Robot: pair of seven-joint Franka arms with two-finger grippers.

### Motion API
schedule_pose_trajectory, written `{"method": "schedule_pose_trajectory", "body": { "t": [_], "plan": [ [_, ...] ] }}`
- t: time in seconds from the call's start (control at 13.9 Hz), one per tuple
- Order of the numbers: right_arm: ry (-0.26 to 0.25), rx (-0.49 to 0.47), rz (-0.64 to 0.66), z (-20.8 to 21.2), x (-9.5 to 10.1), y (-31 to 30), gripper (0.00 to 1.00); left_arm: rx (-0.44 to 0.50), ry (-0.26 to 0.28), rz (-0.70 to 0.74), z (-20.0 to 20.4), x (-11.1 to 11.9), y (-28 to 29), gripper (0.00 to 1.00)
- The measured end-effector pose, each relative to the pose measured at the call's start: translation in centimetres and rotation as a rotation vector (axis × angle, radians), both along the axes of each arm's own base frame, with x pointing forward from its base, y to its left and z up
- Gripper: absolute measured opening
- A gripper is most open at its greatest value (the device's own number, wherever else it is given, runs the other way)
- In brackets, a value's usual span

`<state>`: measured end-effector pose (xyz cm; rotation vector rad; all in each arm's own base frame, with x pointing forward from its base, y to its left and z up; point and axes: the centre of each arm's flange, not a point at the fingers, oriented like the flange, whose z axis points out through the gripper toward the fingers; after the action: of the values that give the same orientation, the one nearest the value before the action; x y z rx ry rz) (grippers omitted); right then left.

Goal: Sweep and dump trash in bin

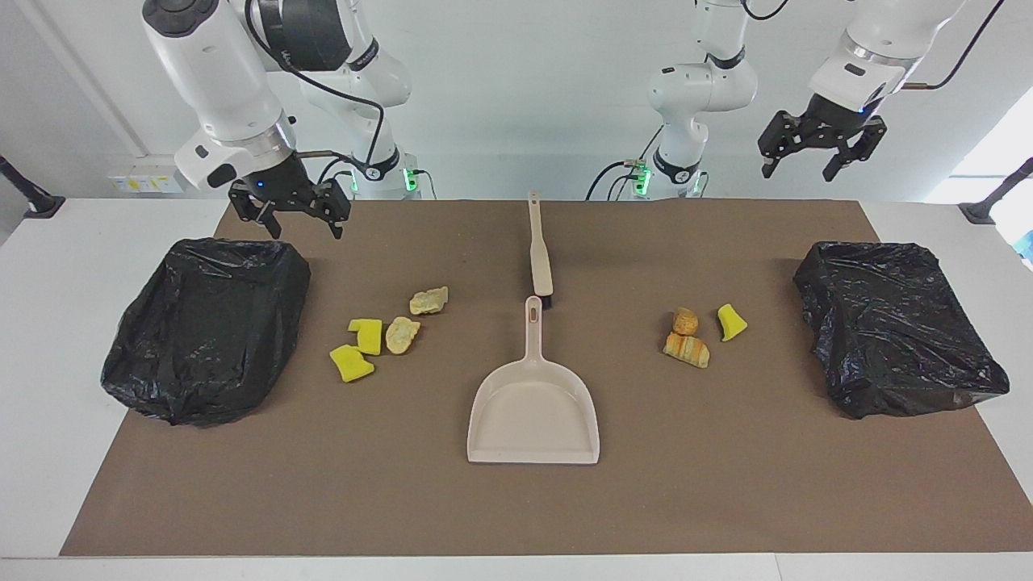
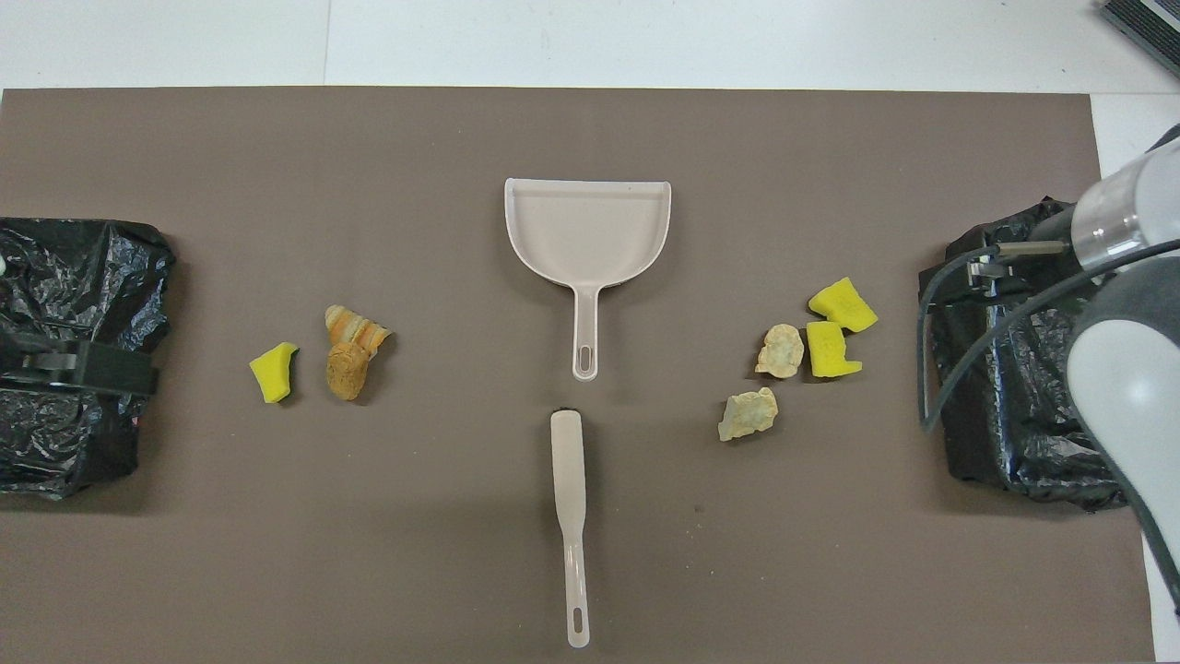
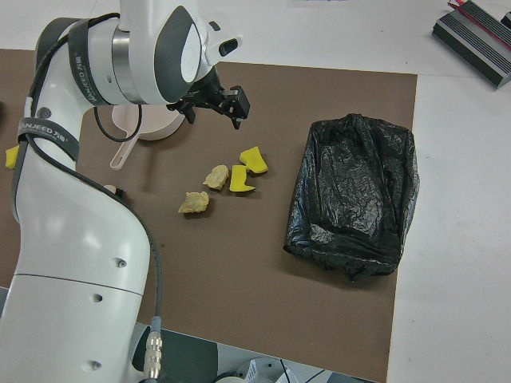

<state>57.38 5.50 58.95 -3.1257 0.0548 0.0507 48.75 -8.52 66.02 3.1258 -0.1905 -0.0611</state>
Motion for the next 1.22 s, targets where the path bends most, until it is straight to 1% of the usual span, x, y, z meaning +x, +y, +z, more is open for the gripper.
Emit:
{"method": "schedule_pose_trajectory", "body": {
  "t": [0.14,0.22,0.43,0.58,0.72,0.86,1.01,1.08,1.22],
  "plan": [
    [-0.024,0.006,-0.021,-1.3,1.2,1.9,1.0,0.008,0.002,-0.001,-2.8,-1.4,-5.5,1.0],
    [-0.027,0.013,-0.034,-2.2,1.7,2.8,1.0,0.012,0.004,-0.005,-4.4,-2.5,-8.0,1.0],
    [-0.028,0.065,-0.078,-6.1,3.9,5.7,1.0,0.021,0.034,-0.013,-9.2,-6.9,-14.5,1.0],
    [-0.038,0.084,-0.072,-9.1,5.2,8.6,1.0,0.01,0.021,0.01,-12.0,-9.2,-18.1,1.0],
    [-0.063,0.109,-0.095,-11.3,6.2,11.3,1.0,-0.005,-0.004,0.033,-14.6,-11.6,-21.6,1.0],
    [-0.074,0.123,-0.103,-12.8,6.5,13.3,1.0,-0.013,-0.017,0.029,-17.7,-14.5,-24.8,1.0],
    [-0.081,0.129,-0.111,-13.8,6.6,15.1,1.0,-0.009,-0.011,0.017,-22.1,-17.4,-27.5,1.0],
    [-0.08,0.131,-0.112,-14.4,6.4,16.4,1.0,-0.01,-0.01,0.023,-24.5,-18.4,-28.7,1.0],
    [-0.079,0.131,-0.12,-15.6,5.7,19.7,1.0,-0.018,-0.01,0.04,-28.2,-19.4,-30.7,1.0]
  ]
}}
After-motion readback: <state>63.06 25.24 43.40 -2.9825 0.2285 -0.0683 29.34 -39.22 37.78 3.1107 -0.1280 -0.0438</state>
